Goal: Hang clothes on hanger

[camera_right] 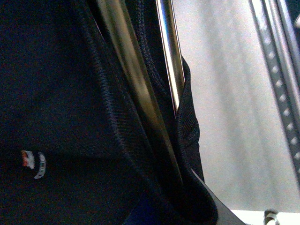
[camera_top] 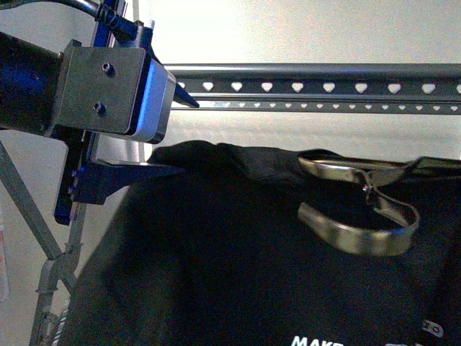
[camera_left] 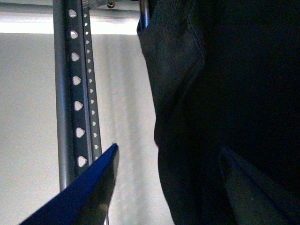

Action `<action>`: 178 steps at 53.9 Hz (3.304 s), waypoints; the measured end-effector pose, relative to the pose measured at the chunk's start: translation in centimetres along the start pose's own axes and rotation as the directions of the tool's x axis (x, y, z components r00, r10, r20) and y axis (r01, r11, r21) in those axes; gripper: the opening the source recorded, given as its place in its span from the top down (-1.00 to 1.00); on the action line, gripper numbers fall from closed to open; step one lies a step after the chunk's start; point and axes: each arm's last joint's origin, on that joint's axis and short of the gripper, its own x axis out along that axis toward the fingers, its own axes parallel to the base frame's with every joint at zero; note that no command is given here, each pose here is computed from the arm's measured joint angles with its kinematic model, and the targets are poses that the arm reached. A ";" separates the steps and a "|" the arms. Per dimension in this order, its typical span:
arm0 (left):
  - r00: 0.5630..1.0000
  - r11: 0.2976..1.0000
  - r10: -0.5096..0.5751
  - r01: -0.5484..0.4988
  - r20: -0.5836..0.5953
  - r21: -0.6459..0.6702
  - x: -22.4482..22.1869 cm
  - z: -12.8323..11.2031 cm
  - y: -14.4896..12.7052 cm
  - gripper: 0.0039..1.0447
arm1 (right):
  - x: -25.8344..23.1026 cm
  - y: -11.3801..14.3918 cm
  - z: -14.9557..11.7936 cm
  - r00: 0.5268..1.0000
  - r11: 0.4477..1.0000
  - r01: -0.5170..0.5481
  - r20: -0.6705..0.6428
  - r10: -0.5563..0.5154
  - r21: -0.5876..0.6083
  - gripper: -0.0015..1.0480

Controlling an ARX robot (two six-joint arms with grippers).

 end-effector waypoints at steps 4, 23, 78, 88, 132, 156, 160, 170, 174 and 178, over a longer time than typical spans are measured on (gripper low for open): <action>1.000 1.000 0.000 0.000 0.000 0.000 0.0 0.0 0.0 -0.54 | -0.6 0.4 -1.0 0.999 0.997 -0.026 -0.046 0.029 0.071 0.92; 0.965 0.909 0.188 -0.242 -0.184 -0.340 0.3 -1.2 1.4 -0.88 | -5.4 2.9 -3.5 0.969 0.744 -0.096 -0.110 0.222 0.662 0.92; 0.645 -0.198 0.069 -0.739 -0.761 -0.644 -12.0 5.3 -7.3 0.94 | -2.6 -8.9 -2.5 0.995 -0.436 0.028 -0.065 -0.070 0.900 0.93; 0.645 -0.195 0.077 -0.738 -0.761 -0.646 -13.0 7.5 -10.7 0.94 | -1.6 -10.3 -3.4 0.985 -0.534 0.071 -0.144 -0.096 0.842 0.93; 0.644 -0.195 0.077 -0.739 -0.761 -0.645 -15.4 12.0 -16.7 0.94 | -9.6 -3.5 1.7 0.823 0.059 0.300 -0.227 -0.521 0.952 -0.89; 0.639 -0.192 0.100 -0.739 -0.762 -0.645 -16.2 13.2 -17.6 0.94 | -15.8 11.4 9.0 0.716 0.315 0.387 -0.067 -0.694 0.867 -0.70; 0.640 -0.192 0.100 -0.739 -0.762 -0.645 -16.3 13.3 -17.6 0.94 | -15.2 12.9 8.6 0.813 0.318 0.384 -0.155 -0.561 0.867 -0.50; 0.639 -0.192 0.100 -0.740 -0.763 -0.645 -16.5 13.5 -17.7 0.94 | -14.2 15.9 6.7 0.892 0.356 0.360 -0.205 -0.404 0.863 0.07; 0.640 -0.192 0.099 -0.739 -0.762 -0.645 -16.6 13.6 -17.7 0.94 | -14.4 16.2 5.8 0.886 0.350 0.367 -0.210 -0.413 0.862 0.34; 0.639 -0.192 0.100 -0.740 -0.763 -0.645 -16.7 13.7 -17.7 0.94 | -14.4 16.6 5.3 0.875 0.337 0.390 -0.231 -0.426 0.857 0.58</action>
